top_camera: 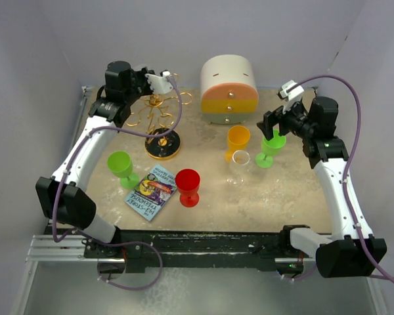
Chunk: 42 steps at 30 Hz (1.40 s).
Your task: Place the wine glass upside down on the wine glass rack
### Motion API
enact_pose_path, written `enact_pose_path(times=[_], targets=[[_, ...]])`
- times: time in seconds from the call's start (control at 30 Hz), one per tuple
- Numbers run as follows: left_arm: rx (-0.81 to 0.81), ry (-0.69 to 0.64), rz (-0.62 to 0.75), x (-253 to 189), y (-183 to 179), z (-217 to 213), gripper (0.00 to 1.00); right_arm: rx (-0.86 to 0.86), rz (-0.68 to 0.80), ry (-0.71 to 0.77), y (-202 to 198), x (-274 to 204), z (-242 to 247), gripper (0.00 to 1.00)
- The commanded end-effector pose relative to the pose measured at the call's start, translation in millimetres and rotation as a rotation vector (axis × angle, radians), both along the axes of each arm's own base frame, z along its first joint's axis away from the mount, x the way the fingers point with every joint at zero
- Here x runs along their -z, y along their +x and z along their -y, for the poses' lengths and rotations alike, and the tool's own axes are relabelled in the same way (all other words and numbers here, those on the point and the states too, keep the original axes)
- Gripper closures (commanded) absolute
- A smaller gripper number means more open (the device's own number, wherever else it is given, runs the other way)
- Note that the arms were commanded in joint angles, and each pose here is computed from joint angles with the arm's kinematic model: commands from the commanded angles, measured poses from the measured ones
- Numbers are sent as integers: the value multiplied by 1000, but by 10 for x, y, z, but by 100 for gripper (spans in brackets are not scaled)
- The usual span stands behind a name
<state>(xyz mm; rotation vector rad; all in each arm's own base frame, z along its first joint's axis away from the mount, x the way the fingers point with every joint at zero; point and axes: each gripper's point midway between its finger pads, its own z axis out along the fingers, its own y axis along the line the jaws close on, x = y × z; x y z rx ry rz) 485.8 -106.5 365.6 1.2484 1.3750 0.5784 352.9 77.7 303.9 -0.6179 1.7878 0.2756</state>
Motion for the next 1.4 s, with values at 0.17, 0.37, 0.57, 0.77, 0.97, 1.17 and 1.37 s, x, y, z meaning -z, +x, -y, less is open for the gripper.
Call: enact_pose_path(times=[0.17, 0.37, 0.57, 0.77, 0.97, 1.17, 1.37], targets=[[-50, -108, 34, -189, -36, -100, 98, 12, 57, -3, 58, -116, 32, 6], [-68, -117, 19, -137, 20, -143, 96, 16, 60, -6, 64, -116, 42, 6], [-82, -130, 2, -51, 106, -138, 94, 22, 63, -13, 73, -113, 57, 5], [-93, -130, -9, 36, 195, -130, 94, 26, 67, -21, 89, -111, 73, 5], [-93, -130, -8, 60, 229, -124, 92, 26, 62, -22, 107, -85, 75, 5], [-90, -130, -31, 127, 216, -119, 86, 28, 54, -24, 116, -59, 81, 5], [-82, -143, -33, 118, 185, -109, 83, 30, 55, -27, 127, -49, 86, 5]])
